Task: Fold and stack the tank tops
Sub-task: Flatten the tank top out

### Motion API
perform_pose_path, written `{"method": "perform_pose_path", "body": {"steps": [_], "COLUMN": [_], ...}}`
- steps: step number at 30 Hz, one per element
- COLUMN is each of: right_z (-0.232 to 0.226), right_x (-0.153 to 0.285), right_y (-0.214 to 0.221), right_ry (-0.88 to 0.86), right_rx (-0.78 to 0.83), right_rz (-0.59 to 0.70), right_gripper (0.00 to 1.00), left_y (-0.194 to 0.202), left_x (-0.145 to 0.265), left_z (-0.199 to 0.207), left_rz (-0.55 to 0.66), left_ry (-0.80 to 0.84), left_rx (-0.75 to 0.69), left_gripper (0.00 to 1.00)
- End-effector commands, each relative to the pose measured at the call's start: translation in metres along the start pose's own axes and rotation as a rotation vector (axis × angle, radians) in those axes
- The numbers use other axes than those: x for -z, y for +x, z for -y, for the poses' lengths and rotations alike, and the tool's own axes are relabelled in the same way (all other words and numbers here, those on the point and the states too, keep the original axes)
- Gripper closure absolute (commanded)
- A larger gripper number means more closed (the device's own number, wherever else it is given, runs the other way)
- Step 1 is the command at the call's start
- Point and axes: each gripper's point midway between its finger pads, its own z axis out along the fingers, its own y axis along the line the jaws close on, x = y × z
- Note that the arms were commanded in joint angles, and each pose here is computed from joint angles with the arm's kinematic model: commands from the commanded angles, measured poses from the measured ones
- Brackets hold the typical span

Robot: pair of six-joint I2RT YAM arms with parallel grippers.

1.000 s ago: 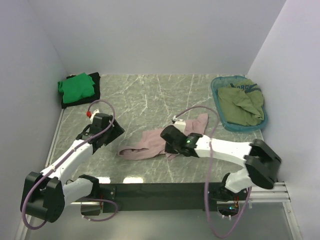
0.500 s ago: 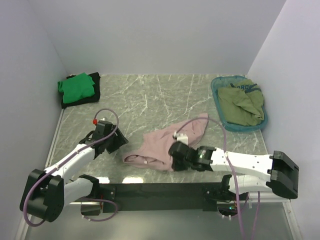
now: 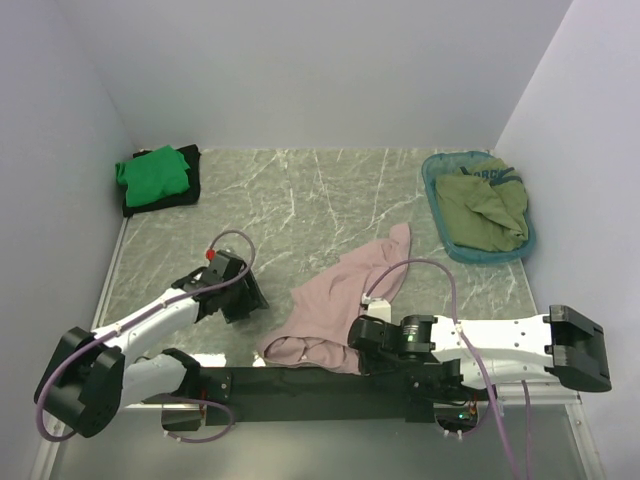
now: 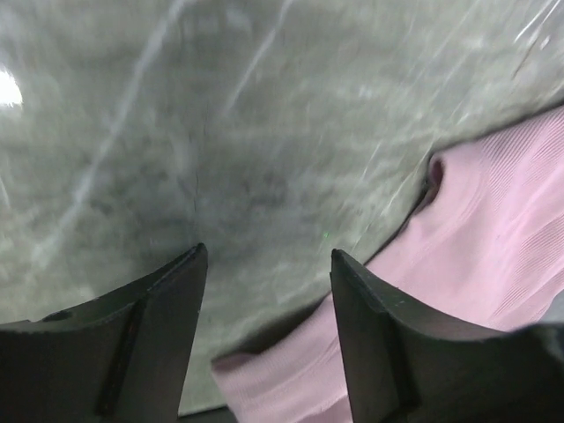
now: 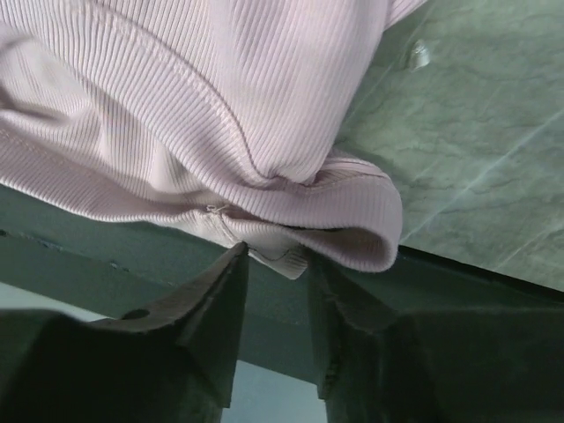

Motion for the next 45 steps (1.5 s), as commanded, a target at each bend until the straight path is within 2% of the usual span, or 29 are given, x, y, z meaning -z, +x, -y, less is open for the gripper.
{"method": "perform_pose_path", "body": {"steps": [1, 2, 5, 9, 12, 13, 14, 16, 17, 19, 20, 24, 27, 34, 37, 39, 43, 45], "right_z": [0.001, 0.0, -0.002, 0.005, 0.01, 0.024, 0.024, 0.037, 0.03, 0.032, 0.024, 0.041, 0.044, 0.064, 0.069, 0.068, 0.067, 0.064], "right_x": [0.002, 0.002, -0.001, -0.009, -0.023, -0.029, -0.028, -0.03, -0.022, -0.024, -0.013, -0.015, -0.012, -0.002, -0.004, 0.001, 0.007, 0.012], "right_y": [-0.014, -0.015, -0.018, -0.038, -0.069, -0.086, -0.101, -0.137, -0.167, -0.198, -0.231, -0.284, -0.281, -0.217, -0.191, -0.188, -0.187, -0.187], "right_ry": [0.023, 0.024, 0.039, 0.093, 0.071, 0.101, 0.094, 0.137, 0.12, 0.148, 0.128, 0.166, 0.164, 0.148, 0.141, 0.132, 0.129, 0.115], "right_rx": [-0.048, -0.048, -0.05, -0.084, -0.154, -0.224, -0.211, -0.261, -0.275, -0.244, -0.253, -0.263, -0.252, -0.275, -0.28, -0.28, -0.268, -0.265], "right_rz": [0.078, 0.079, 0.088, 0.119, 0.142, 0.151, 0.17, 0.234, 0.283, 0.311, 0.367, 0.38, 0.37, 0.338, 0.315, 0.326, 0.336, 0.345], "right_gripper": [0.56, 0.5, 0.41, 0.42, 0.54, 0.63, 0.84, 1.0, 1.0, 1.0, 1.0, 1.0, 1.0, 1.0, 1.0, 1.0, 0.96, 0.94], "left_y": [0.019, 0.023, 0.031, 0.019, 0.017, 0.017, 0.017, 0.015, 0.013, -0.002, -0.011, -0.047, -0.041, 0.055, 0.077, 0.084, 0.093, 0.089], "left_x": [0.011, 0.012, 0.022, 0.037, 0.037, 0.037, 0.036, 0.032, 0.031, 0.027, 0.026, 0.015, 0.017, 0.024, 0.028, 0.026, 0.018, 0.016], "left_z": [-0.002, -0.003, -0.006, 0.001, 0.01, 0.015, 0.021, 0.024, 0.028, 0.041, 0.045, 0.066, 0.076, 0.075, 0.073, 0.068, 0.066, 0.069], "left_rz": [-0.071, -0.082, -0.104, -0.068, -0.08, -0.084, -0.095, -0.103, -0.102, -0.073, -0.061, -0.051, -0.077, -0.24, -0.268, -0.267, -0.269, -0.246], "left_ry": [-0.047, -0.061, -0.107, -0.114, -0.089, -0.074, -0.045, -0.047, -0.034, 0.003, 0.019, 0.099, 0.165, 0.232, 0.228, 0.196, 0.17, 0.159], "left_rx": [0.016, 0.024, 0.031, 0.022, 0.006, -0.003, -0.03, -0.043, -0.063, -0.068, -0.085, -0.054, -0.063, -0.155, -0.18, -0.202, -0.225, -0.226], "left_gripper": [0.35, 0.31, 0.28, 0.24, 0.24, 0.24, 0.25, 0.26, 0.27, 0.27, 0.28, 0.35, 0.4, 0.54, 0.57, 0.57, 0.49, 0.39]}}
